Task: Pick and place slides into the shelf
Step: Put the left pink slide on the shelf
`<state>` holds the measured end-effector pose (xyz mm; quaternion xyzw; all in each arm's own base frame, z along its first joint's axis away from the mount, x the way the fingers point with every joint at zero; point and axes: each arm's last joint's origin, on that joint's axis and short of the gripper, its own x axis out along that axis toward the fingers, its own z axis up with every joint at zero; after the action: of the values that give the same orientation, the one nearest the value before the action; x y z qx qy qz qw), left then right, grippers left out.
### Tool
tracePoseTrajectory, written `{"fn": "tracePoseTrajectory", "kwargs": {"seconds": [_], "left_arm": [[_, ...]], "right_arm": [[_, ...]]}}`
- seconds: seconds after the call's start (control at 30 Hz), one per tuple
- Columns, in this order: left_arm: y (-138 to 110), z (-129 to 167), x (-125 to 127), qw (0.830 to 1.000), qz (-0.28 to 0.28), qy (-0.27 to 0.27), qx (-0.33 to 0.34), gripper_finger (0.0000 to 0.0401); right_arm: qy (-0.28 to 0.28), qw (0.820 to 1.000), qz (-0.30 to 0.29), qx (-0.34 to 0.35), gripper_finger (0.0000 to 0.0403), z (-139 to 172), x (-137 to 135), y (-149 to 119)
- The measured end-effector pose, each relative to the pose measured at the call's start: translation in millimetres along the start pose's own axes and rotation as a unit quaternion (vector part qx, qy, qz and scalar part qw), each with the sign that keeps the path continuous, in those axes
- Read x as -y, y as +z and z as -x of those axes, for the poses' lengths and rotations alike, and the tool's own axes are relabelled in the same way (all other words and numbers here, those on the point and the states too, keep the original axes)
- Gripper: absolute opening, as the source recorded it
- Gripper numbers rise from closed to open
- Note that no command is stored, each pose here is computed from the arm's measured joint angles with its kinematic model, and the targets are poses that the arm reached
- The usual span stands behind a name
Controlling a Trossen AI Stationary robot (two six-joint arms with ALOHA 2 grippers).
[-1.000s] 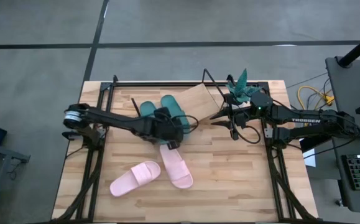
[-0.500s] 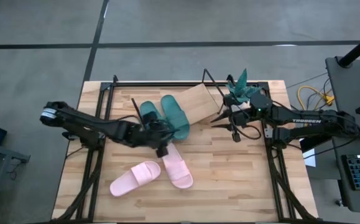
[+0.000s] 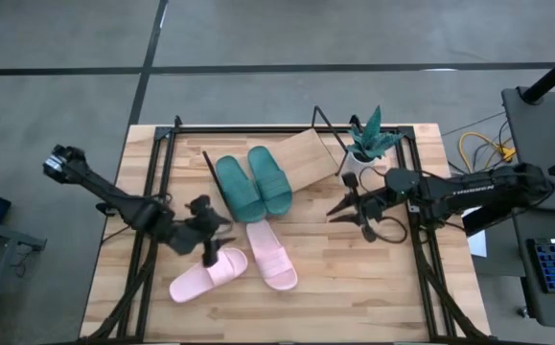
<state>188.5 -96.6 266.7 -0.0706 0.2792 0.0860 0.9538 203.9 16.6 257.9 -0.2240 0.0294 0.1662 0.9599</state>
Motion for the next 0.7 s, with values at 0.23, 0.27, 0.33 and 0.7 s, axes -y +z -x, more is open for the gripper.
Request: {"fn": "tracePoseTrajectory", "kwargs": {"seconds": [0.23,0.27,0.33,0.7], "left_arm": [[-25,16,34,0.984,-0.153,-0.086,-0.029,0.0210],[-29,17,37,0.982,-0.160,-0.090,-0.037,0.0210],[-39,18,44,0.980,-0.169,-0.092,-0.059,0.0207],[-83,10,64,0.965,-0.202,-0.063,-0.154,0.0146]], "right_arm": [[0.012,1.000,0.005,0.007,0.0070,-3,-15,6],[0.015,1.000,0.005,0.009,0.0070,-4,-16,7],[0.022,1.000,0.006,0.013,0.0070,-4,-19,8],[0.028,0.999,0.008,0.018,0.0070,-4,-22,10]]}}
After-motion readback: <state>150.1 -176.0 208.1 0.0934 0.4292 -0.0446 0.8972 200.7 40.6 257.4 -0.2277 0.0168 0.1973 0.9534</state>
